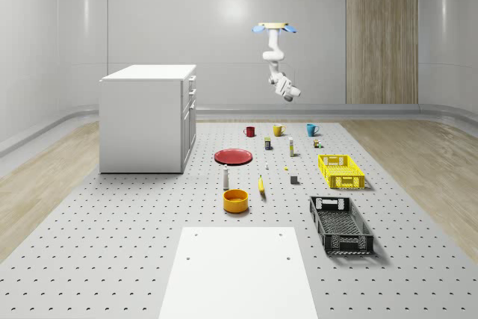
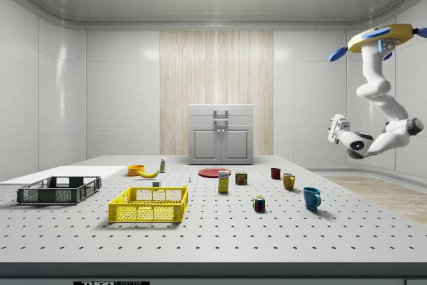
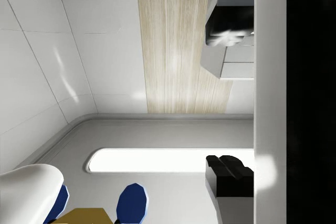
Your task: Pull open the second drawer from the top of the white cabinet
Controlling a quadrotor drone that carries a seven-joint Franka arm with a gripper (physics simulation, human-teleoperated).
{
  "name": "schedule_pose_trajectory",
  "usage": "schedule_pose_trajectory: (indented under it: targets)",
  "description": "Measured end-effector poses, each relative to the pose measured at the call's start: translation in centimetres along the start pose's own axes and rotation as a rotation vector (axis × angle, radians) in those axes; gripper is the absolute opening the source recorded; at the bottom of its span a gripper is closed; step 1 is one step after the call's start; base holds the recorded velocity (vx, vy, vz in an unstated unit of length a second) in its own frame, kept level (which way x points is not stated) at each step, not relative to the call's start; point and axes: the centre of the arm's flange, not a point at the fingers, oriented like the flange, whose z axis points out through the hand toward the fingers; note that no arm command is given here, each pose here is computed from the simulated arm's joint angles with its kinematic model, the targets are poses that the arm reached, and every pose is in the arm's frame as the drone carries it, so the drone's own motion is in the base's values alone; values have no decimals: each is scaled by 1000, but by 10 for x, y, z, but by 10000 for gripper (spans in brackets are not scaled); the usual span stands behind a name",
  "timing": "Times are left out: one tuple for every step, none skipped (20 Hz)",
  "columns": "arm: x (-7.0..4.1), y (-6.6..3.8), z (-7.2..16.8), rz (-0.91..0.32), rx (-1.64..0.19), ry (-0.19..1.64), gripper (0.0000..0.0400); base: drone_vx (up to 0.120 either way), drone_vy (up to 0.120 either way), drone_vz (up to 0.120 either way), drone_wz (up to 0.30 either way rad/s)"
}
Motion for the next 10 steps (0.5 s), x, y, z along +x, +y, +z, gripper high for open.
schedule_pose_trajectory:
  targets:
    - [4, 4, 0, 0, 41, -42, 304, 120, -120, 120, 0]
    - [8, 7, 0, 0, 76, -78, 303, 120, -120, 120, 0]
    - [11, 10, 1, 1, 106, -108, 303, 120, -120, 120, 0]
    - [13, 13, 1, 1, 130, -133, 302, 120, -120, 120, 0]
    - [15, 15, 2, 1, 151, -154, 302, 120, -120, 120, 0]
    - [17, 16, 2, 1, 168, -171, 302, 120, -120, 120, 0]
    - [18, 18, 3, 1, 182, -186, 301, 120, -120, 40, 0]
    - [19, 19, 3, 1, 194, -198, 301, 120, -120, 0, 0]
    - [20, 20, 4, 1, 204, -209, 301, 120, -120, 0, 0]
    - [21, 20, 4, 1, 213, -217, 301, 120, -120, 0, 0]
